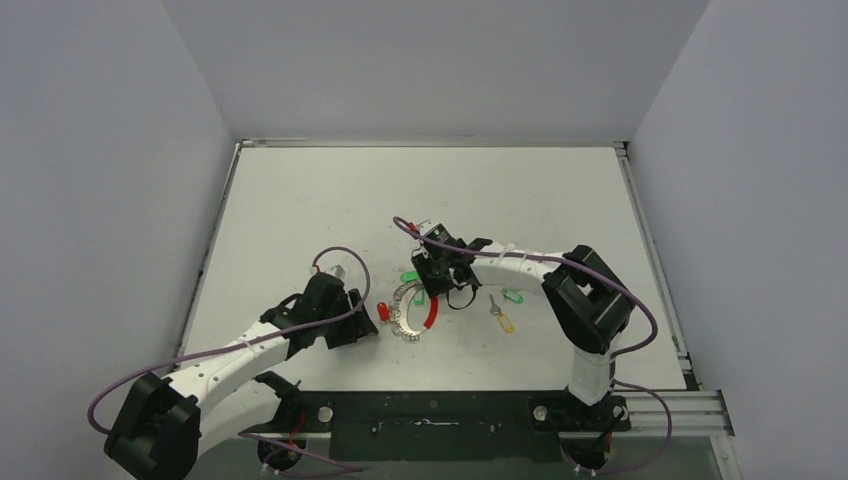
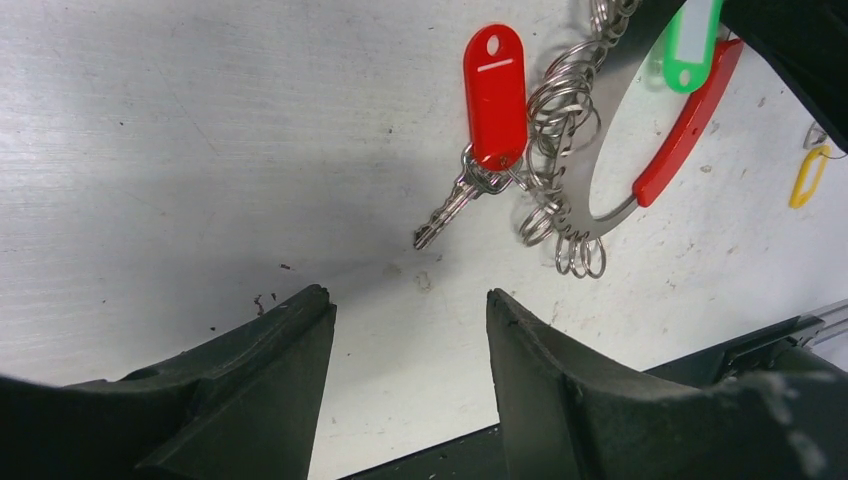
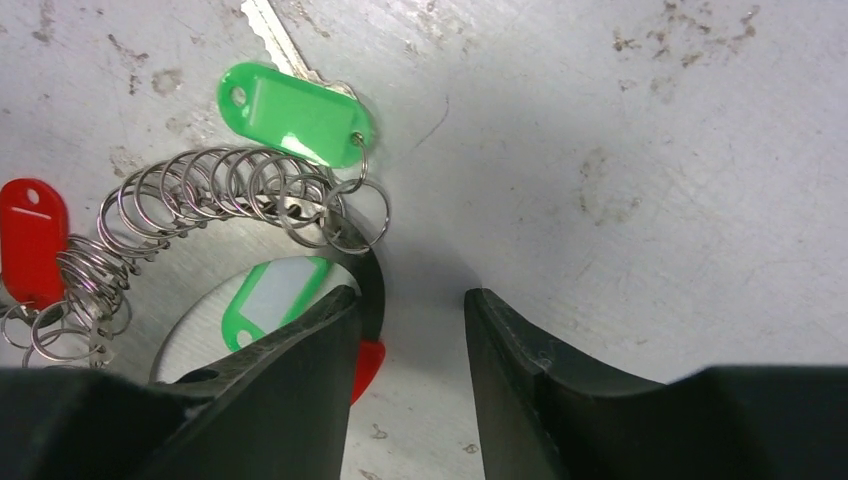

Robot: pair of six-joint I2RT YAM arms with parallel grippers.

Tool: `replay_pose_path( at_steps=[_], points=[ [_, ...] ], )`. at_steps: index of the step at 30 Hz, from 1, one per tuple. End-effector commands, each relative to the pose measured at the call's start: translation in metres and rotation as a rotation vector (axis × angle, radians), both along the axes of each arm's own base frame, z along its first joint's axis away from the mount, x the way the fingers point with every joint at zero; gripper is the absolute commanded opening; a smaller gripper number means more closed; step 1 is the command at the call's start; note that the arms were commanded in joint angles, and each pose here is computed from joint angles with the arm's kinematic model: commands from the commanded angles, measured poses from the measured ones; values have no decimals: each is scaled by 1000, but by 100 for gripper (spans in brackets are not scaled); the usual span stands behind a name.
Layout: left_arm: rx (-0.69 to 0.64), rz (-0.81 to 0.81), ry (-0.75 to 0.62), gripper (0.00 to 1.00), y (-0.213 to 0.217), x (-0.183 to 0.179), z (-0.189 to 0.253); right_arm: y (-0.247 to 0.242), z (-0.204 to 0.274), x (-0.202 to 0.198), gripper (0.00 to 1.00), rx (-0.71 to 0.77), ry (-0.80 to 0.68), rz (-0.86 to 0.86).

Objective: Put the keys on the keyring

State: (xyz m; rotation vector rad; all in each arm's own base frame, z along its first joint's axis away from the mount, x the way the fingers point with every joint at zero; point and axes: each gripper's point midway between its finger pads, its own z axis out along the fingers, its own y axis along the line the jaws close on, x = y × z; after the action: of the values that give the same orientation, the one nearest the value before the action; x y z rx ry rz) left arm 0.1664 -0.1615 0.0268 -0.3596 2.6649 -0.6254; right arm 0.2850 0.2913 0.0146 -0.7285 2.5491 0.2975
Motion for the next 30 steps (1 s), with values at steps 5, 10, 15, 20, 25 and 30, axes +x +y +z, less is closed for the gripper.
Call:
replay_pose_path(
  at_steps=[5, 10, 15, 20, 25, 30],
  points=[
    [-27, 20, 7, 54, -3, -2, 5, -39, 1, -8, 34, -90, -30, -82],
    [-62, 17, 14, 51, -9, -2, 2, -57, -3, -34, 31, -78, 13, -119],
    [-122, 3, 31, 47, -22, -3, -2, -60, 2, -62, 36, 30, 75, -175],
    [-140, -6, 37, 46, -29, -4, -5, -46, 7, -91, 39, 218, 164, -201],
    [-160, -10, 23, 45, -39, 1, -5, -44, 30, -88, 43, 316, 105, -216],
    [-156, -28, 22, 43, -47, 9, -4, -53, 41, -78, 46, 280, 42, -203]
  ],
)
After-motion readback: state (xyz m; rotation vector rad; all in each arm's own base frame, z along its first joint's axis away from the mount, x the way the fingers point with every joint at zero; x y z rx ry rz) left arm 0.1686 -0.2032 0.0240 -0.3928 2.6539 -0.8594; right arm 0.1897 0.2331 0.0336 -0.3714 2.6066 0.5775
